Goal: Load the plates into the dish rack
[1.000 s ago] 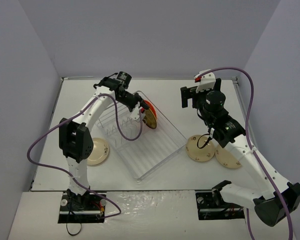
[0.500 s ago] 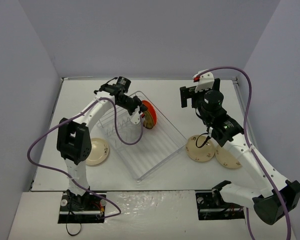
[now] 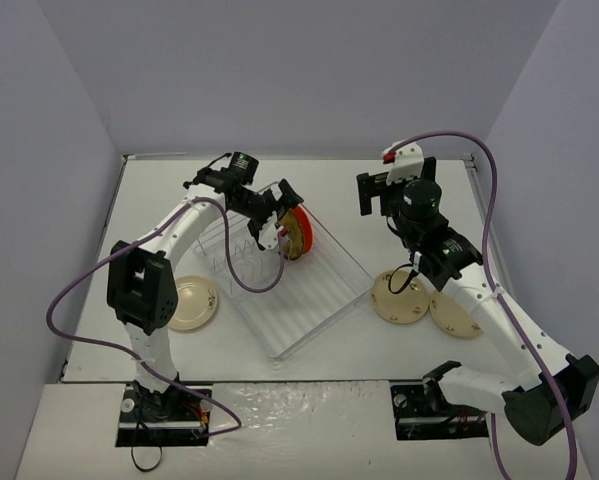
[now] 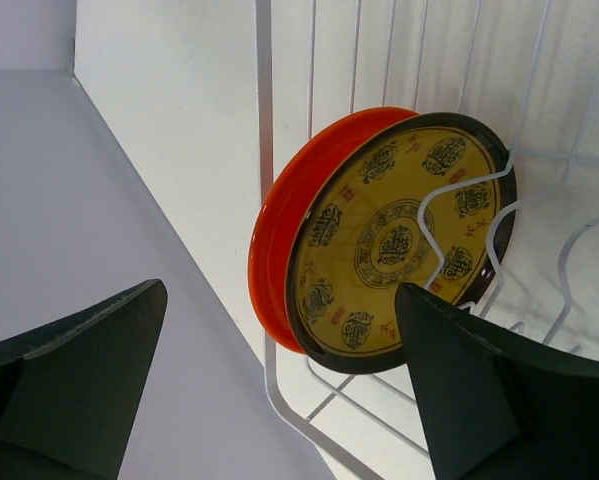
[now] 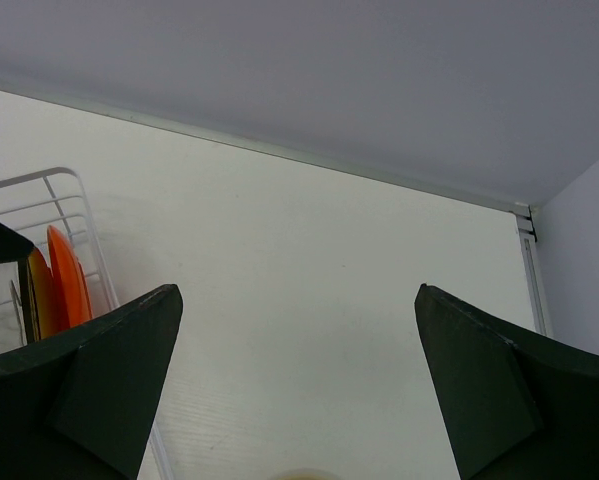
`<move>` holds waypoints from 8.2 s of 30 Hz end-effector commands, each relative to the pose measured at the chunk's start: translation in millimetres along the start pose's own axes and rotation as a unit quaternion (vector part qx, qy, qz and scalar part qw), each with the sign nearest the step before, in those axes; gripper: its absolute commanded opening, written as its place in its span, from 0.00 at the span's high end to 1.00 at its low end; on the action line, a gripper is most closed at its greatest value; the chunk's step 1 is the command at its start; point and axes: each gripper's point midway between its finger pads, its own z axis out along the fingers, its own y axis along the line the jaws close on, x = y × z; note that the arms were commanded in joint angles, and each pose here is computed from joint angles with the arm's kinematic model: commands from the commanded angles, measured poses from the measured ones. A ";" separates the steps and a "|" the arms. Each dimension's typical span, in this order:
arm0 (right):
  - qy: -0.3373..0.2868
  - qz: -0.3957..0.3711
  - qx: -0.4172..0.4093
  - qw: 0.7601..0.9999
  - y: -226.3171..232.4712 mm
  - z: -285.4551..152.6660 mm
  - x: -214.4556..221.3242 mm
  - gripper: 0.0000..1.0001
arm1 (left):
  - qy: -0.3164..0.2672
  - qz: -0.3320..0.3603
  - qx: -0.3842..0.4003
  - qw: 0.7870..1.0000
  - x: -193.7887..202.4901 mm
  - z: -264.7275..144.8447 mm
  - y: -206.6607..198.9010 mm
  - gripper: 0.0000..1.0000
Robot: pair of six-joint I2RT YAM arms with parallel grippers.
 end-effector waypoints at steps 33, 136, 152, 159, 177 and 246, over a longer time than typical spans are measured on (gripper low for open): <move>0.304 0.505 0.230 0.775 -24.7 -125.5 240.3 0.00 | 0.056 -0.674 -0.721 0.149 95.0 -318.2 -35.1 0.03; -0.106 -0.282 -0.087 0.949 177.7 23.2 -88.4 1.00 | 0.228 -0.677 -0.699 0.039 24.4 -299.8 -187.5 0.03; -0.047 -0.289 -0.125 0.948 224.5 57.7 -28.2 1.00 | 0.254 -0.681 -0.686 0.021 23.9 -291.7 -205.5 0.03; -0.027 -0.289 -0.138 0.947 233.8 66.1 -7.1 1.00 | 0.255 -0.679 -0.688 0.007 22.2 -290.3 -211.8 0.03; 0.017 -0.231 -0.102 0.967 229.5 66.6 23.8 1.00 | 0.229 -0.696 -0.679 -0.044 15.7 -275.7 -222.3 0.03; -0.032 -0.106 -0.109 0.988 205.4 40.4 -49.5 0.05 | 0.312 -0.743 -0.580 -0.120 -32.9 -215.7 -313.7 0.03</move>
